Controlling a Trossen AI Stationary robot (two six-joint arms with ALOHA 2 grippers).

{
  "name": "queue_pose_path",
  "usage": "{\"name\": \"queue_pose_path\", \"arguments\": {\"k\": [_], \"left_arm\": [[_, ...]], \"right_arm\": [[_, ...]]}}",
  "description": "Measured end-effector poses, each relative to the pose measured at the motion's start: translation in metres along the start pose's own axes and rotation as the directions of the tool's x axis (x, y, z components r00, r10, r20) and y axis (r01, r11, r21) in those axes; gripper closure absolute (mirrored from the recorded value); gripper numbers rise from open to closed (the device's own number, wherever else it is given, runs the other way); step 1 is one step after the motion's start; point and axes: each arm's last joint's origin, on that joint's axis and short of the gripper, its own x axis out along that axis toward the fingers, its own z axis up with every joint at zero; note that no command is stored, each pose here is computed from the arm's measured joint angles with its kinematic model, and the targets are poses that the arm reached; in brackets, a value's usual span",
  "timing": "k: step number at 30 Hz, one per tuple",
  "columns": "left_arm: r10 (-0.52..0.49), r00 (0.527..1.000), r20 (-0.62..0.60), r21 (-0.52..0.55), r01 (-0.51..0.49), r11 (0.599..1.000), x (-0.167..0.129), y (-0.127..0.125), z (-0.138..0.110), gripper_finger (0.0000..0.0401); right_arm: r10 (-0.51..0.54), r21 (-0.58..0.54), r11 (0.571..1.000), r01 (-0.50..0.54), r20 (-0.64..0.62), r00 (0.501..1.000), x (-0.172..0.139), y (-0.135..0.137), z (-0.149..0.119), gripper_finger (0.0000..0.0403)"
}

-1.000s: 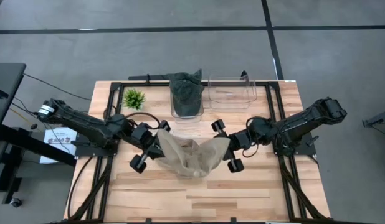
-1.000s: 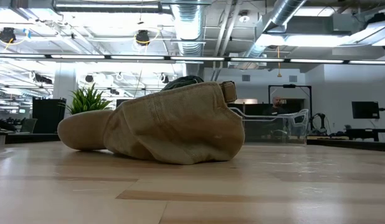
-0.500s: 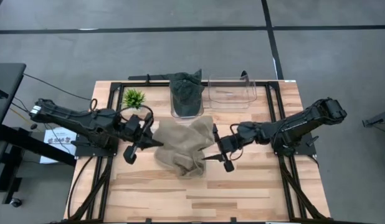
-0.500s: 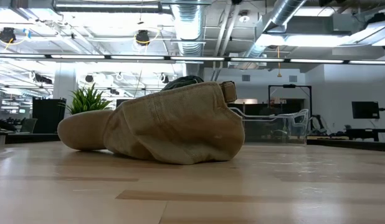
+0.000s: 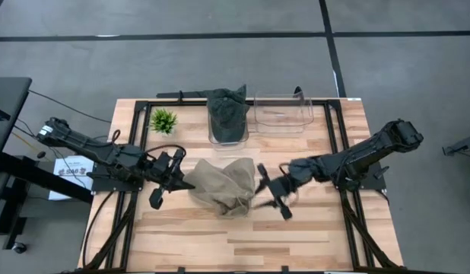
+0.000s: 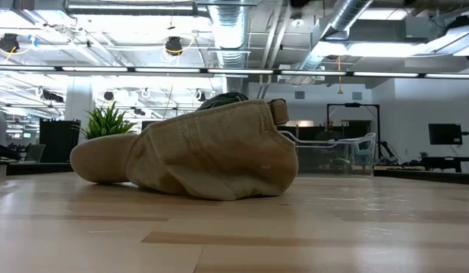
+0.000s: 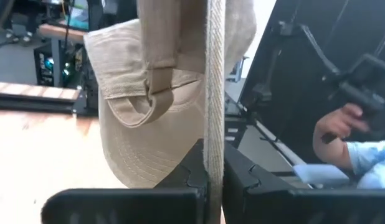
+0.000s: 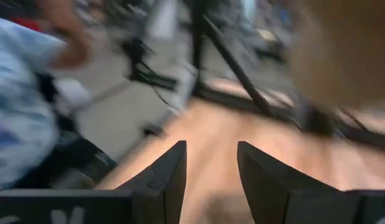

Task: Pick & Place hat
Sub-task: Put the brown cap into the right transparent bin

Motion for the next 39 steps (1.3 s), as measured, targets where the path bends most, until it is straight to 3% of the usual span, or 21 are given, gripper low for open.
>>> {"name": "queue_pose_path", "arguments": {"k": [9, 14, 20, 29, 32, 39], "left_arm": [[0.037, 0.997, -0.069, -0.031, -0.040, 0.999, 0.001, 0.000, -0.028, 0.0386], [0.061, 0.991, -0.121, -0.080, -0.071, 0.994, 0.001, 0.001, -0.050, 0.0384], [0.057, 0.990, -0.133, -0.113, -0.072, 0.991, -0.001, 0.001, -0.071, 0.0383], [0.025, 0.993, -0.116, -0.119, -0.039, 0.992, -0.003, -0.002, -0.083, 0.0382], [0.030, 0.992, -0.123, -0.119, -0.045, 0.992, -0.003, -0.002, -0.085, 0.0382], [0.031, 0.992, -0.119, -0.120, -0.045, 0.992, -0.003, -0.002, -0.084, 0.0382]], "right_arm": [[0.146, -0.215, 0.972, -0.099, 0.213, 0.966, 0.003, 0.048, 0.034, 0.0270], [0.071, -0.239, 0.971, -0.027, 0.174, 0.982, 0.005, 0.053, 0.052, 0.0275], [-0.148, -0.142, 0.979, 0.146, -0.001, 0.989, 0.006, 0.037, 0.055, 0.0273], [-0.233, 0.004, 0.972, 0.236, -0.140, 0.962, 0.003, 0.005, 0.042, 0.0263], [-0.232, 0.045, 0.970, 0.240, -0.142, 0.962, 0.002, -0.001, 0.041, 0.0259], [-0.062, 0.114, 0.990, 0.077, -0.128, 0.990, 0.002, -0.002, 0.040, 0.0250]]}}
